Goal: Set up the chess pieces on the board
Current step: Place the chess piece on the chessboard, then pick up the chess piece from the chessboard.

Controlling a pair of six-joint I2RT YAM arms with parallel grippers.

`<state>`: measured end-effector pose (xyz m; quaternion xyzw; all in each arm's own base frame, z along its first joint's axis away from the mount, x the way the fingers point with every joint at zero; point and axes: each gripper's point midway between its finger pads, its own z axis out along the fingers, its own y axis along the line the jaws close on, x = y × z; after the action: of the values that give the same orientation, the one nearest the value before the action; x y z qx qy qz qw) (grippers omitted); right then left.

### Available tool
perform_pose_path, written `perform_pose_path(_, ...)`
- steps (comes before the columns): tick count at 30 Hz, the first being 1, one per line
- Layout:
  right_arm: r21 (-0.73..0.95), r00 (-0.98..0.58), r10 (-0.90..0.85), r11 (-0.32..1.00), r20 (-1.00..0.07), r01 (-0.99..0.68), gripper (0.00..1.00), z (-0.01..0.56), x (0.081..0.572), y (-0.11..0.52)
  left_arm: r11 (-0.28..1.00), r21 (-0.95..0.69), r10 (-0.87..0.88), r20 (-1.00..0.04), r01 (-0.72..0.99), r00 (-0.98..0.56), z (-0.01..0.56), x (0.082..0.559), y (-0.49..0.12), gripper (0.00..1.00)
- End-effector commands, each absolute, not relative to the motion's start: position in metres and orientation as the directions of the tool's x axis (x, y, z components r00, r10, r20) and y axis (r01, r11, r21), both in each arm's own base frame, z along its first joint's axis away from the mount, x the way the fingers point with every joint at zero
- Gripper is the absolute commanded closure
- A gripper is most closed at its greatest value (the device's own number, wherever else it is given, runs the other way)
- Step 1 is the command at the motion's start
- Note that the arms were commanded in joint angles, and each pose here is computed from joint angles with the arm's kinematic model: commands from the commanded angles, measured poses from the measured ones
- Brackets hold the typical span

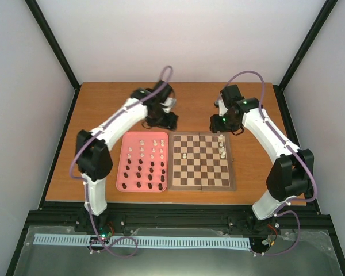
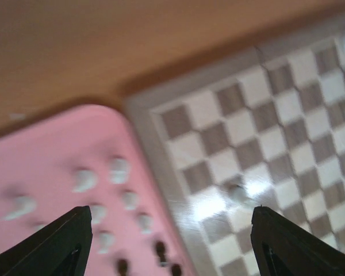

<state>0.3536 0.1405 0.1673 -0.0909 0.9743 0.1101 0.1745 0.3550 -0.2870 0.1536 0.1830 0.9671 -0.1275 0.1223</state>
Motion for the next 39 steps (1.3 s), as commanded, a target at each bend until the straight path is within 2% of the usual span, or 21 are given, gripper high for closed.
perform_pose_path(1,0.21,-0.906,-0.178,0.939,-0.383,-0.273,0.46,0.18,0.359,0.169,0.959,-0.129,0.202,-0.309,0.251,-0.929,0.171,0.386,-0.205,0.15)
perform_pose_path(7,0.212,-0.892,-0.336,0.888,-0.304,-0.407,0.46,0.151,0.338,0.233,0.987,-0.132,0.059,-0.229,0.091,-0.972,0.14,0.393,-0.135,0.22)
perform_pose_path(16,0.223,-0.845,-0.513,0.815,-0.151,-0.535,0.46,0.097,0.293,0.285,0.99,-0.138,-0.027,-0.183,-0.002,-0.983,0.119,0.395,-0.108,0.23)
perform_pose_path(29,0.144,-0.871,-0.487,0.859,-0.062,-0.491,0.51,0.069,0.284,0.277,0.989,-0.15,-0.041,-0.18,-0.013,-0.983,0.115,0.394,-0.106,0.23)
perform_pose_path(39,0.111,-0.871,-0.487,0.864,-0.061,-0.491,0.59,0.062,0.297,0.278,0.989,-0.149,-0.048,-0.191,-0.02,-0.98,0.117,0.393,-0.101,0.23)
